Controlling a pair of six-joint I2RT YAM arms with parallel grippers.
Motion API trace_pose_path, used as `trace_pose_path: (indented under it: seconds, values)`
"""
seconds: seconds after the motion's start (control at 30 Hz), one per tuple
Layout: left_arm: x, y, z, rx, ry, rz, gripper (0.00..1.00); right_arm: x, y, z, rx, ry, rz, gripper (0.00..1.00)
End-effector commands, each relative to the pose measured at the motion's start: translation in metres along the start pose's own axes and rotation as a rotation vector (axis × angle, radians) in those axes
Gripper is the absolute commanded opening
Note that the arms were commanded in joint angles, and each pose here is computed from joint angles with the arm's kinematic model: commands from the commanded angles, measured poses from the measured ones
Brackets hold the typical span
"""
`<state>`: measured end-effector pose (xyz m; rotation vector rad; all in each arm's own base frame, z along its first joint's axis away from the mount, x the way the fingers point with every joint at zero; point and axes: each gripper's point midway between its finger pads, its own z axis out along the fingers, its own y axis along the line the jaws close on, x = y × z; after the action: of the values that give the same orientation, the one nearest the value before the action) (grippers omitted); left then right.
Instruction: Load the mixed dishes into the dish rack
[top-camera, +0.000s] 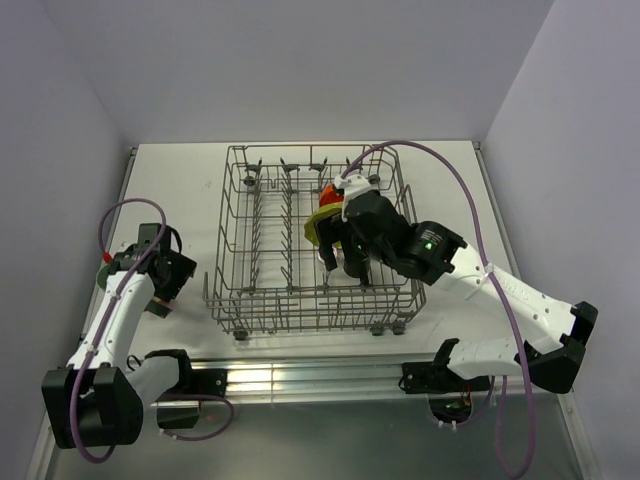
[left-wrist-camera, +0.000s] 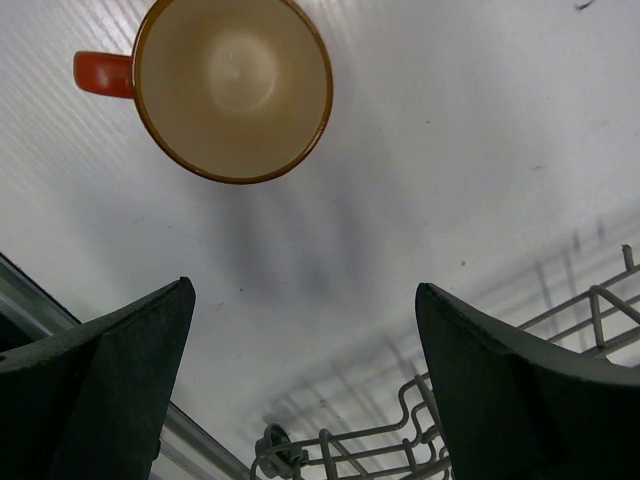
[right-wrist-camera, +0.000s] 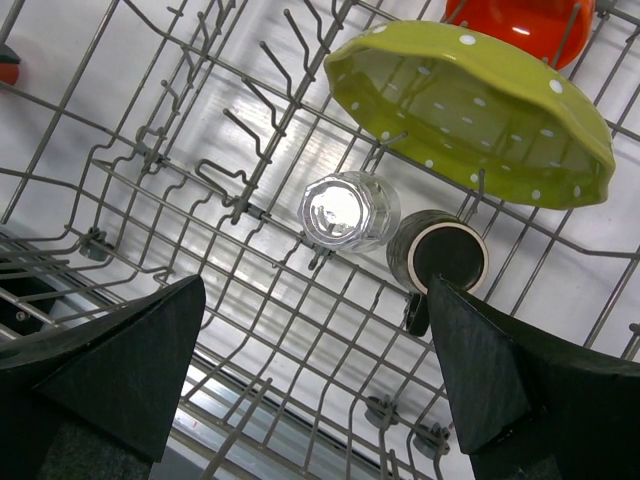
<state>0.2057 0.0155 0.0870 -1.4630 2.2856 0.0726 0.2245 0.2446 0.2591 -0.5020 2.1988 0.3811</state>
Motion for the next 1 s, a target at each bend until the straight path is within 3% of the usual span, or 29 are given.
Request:
trace_pose_path:
  seconds: [0.0, 0.33, 0.97]
  values:
    - [-0.001, -0.003, 0.004, 0.022, -0.022, -0.084, 0.99, -0.016, 0.004, -0.012, -0.023, -0.046, -0.003, 1.00]
    - [-0.001, 0.012, 0.019, -0.122, -0.020, -0.111, 0.99, -0.023, 0.006, -0.014, -0.031, -0.060, -0.009, 1.00]
    - [-0.016, 0.002, 0.045, -0.170, -0.057, -0.108, 0.99, -0.016, 0.002, -0.012, -0.018, -0.041, -0.028, 1.00]
